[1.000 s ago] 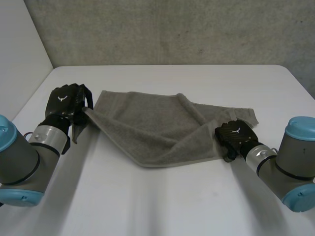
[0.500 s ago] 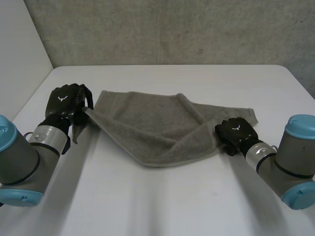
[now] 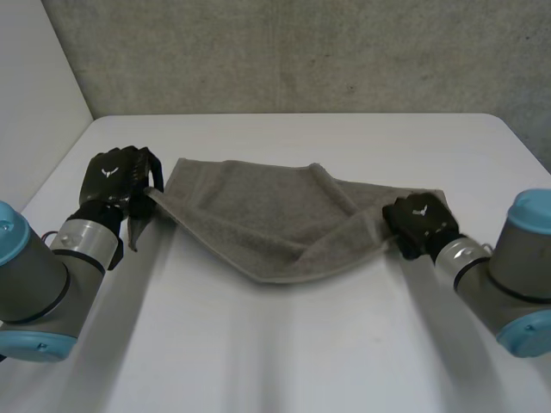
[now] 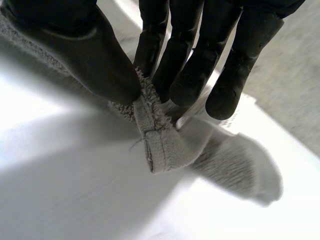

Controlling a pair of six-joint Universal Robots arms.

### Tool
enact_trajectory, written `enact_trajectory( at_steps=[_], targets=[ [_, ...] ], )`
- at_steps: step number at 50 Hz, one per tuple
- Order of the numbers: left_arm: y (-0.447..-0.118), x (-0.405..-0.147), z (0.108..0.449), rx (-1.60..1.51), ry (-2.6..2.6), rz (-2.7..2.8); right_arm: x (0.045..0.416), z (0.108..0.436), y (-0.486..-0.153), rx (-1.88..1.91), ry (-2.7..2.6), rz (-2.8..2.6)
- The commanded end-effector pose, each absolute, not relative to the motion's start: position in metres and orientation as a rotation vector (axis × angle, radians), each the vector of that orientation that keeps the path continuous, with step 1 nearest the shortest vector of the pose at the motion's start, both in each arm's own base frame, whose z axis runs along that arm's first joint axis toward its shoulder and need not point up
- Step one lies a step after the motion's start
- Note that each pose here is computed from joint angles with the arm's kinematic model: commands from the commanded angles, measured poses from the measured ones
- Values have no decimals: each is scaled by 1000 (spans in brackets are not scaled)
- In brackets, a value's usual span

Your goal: Fold the towel.

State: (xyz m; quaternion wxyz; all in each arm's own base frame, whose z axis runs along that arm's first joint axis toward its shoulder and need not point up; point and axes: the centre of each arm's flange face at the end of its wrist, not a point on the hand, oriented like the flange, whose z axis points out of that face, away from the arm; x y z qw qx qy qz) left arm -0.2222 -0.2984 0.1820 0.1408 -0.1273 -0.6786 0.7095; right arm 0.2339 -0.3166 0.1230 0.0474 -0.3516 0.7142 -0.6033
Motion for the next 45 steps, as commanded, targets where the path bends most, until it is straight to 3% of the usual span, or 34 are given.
enact_trajectory(
  at_steps=[1, 5, 9, 19, 25, 29, 35, 40, 45],
  targets=[
    [-293, -223, 191, -376, -1938, 2063, 217, 214, -316, -887, 2020, -2090],
    [-288, -222, 209, -379, -1887, 2107, 214, 227, -308, -834, 2016, -2011],
    [-269, -227, 222, -433, -1849, 2088, 212, 251, -278, -902, 2024, -1843],
    [-233, -227, 225, -656, -1991, 1974, 170, 259, -255, -1197, 2262, -1582],
    [-212, -221, 234, -726, -2068, 1917, 167, 302, -228, -1264, 2243, -1598],
    [-201, -215, 245, -724, -2057, 1945, 155, 321, -228, -1240, 2201, -1718],
    [-200, -215, 249, -725, -2039, 1967, 151, 322, -234, -1233, 2176, -1722],
    [-214, -219, 235, -738, -2070, 1935, 142, 290, -271, -1211, 2285, -1566],
    [-255, -233, 205, -829, -2097, 1925, 143, 265, -304, -1275, 2389, -1476]
  ],
)
